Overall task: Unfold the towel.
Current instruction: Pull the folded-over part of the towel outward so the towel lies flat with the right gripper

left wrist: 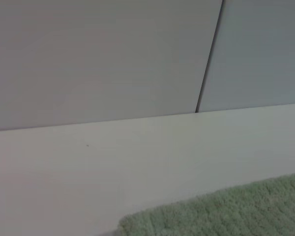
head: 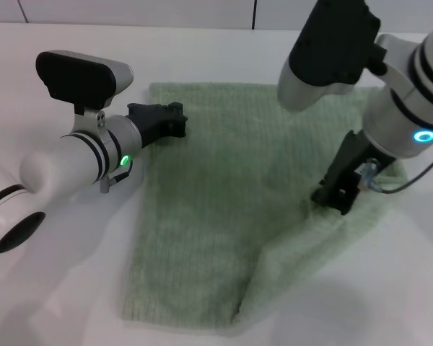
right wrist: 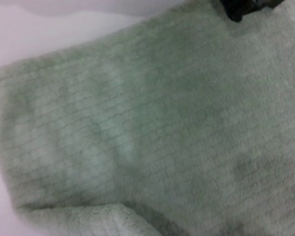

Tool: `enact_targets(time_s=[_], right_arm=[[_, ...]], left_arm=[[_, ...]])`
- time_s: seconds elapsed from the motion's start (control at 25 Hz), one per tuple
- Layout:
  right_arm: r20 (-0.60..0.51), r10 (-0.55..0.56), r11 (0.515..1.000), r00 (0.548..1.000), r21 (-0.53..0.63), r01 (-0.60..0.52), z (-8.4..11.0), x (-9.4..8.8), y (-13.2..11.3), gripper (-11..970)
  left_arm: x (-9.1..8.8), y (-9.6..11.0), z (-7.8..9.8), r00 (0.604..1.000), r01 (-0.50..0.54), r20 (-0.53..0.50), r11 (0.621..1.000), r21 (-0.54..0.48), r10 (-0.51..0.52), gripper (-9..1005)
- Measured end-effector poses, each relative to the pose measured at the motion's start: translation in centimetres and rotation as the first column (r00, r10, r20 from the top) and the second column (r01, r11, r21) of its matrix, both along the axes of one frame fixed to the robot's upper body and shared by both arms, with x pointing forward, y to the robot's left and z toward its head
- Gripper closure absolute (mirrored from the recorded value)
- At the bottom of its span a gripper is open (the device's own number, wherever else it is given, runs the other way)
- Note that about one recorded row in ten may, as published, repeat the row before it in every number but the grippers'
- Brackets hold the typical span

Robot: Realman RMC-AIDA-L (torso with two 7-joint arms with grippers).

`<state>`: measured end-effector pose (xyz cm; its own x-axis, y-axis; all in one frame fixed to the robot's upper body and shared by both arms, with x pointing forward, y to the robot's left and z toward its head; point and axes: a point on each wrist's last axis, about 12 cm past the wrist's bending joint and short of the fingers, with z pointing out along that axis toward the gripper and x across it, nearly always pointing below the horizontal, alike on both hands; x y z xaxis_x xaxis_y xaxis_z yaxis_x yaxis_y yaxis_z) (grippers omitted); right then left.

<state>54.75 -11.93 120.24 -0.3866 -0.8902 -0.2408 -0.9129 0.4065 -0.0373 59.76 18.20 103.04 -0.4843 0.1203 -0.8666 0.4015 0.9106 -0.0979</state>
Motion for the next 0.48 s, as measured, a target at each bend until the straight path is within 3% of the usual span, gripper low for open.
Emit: enact_targets(time_s=[0.2,0.48], right_arm=[[-0.011,0.039,0.999,0.999,-0.027,-0.04,1.2,-1.4,-0.2,921],[-0.069,0.08,0.992,0.994,-0.092,-0.086,0.7,-2.8,-0.4,921]], left_arm=[[0.0,0.0,0.0,1.0,0.0,-0.001,1.0,0.001,0.0,995],[0.0,0.0,0.0,1.0,0.0,-0.001,1.0,0.0,0.0,995]])
